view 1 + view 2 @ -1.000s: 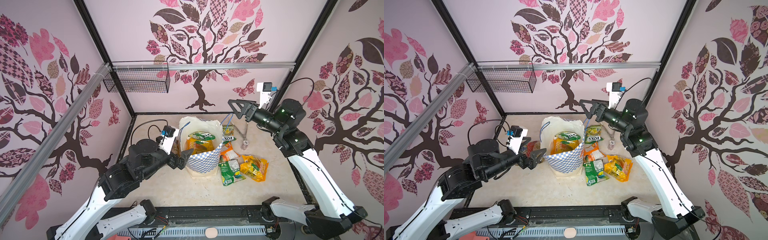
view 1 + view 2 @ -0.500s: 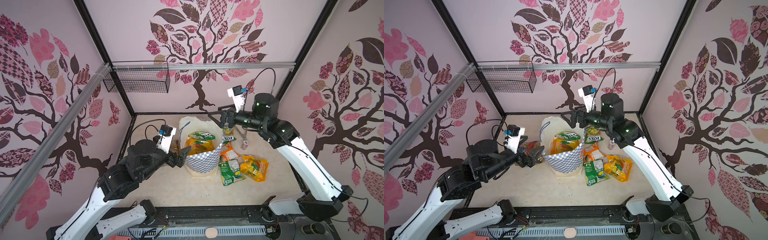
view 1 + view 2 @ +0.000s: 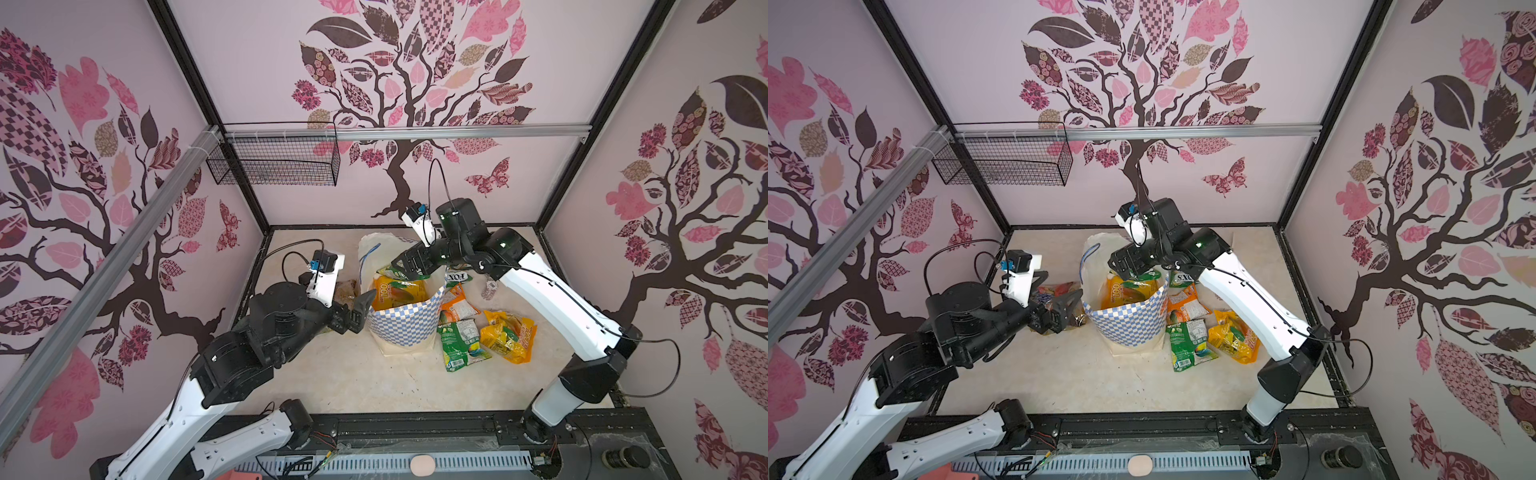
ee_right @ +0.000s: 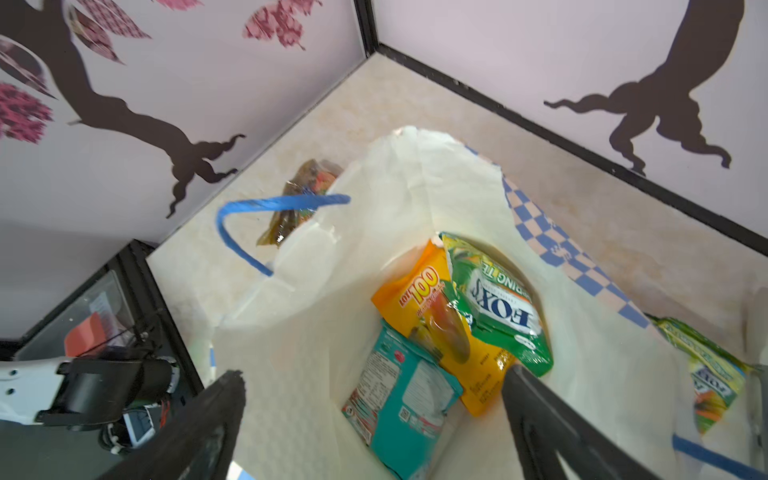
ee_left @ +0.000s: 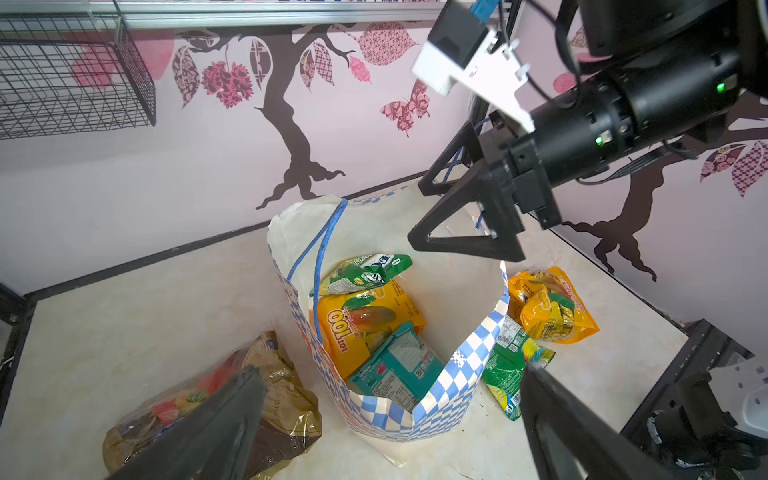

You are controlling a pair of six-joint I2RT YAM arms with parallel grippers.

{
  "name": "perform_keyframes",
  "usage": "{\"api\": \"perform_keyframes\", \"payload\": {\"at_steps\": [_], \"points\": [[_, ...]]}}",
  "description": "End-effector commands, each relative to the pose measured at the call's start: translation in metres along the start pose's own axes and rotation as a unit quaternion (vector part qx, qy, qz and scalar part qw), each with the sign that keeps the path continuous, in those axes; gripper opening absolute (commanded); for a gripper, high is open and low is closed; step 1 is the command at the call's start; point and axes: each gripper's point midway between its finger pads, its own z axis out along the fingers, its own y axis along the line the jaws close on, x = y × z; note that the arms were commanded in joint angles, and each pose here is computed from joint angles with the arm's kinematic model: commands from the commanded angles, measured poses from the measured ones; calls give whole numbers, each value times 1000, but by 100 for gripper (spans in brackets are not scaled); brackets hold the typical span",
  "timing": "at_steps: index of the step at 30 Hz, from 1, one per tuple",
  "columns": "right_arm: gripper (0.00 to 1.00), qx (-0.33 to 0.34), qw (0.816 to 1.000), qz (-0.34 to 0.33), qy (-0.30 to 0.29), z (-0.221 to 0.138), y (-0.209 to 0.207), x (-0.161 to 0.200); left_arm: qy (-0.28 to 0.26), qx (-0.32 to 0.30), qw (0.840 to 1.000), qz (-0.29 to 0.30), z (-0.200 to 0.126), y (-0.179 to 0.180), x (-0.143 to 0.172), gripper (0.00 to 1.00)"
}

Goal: Take the snacks out of the paper bag
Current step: Pick up the snack from the paper bag.

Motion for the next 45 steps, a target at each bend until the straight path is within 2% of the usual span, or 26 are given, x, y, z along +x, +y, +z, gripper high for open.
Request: {"api": "perform_keyframes", "payload": {"at_steps": [1,7,13,29,38,45], "points": [[100,39,998,-8,56,19,-18,22,5,-7,1000,-1,1,2,6,98],[99,58,988,0,143,60,-34,63,9,-6,1000,-3,2,2,8,98],[100,58,977,19,202,89,-39,96,10,-7,1000,-5,1,3,9,98],[99,106,954,1,279,137,-57,162,13,-8,1000,-5,4,2,11,98],[100,138,934,-2,330,161,-69,204,13,-9,1000,-5,3,3,12,98],[100,133,924,7,358,174,-65,236,13,-9,1000,-5,3,3,13,98]]}}
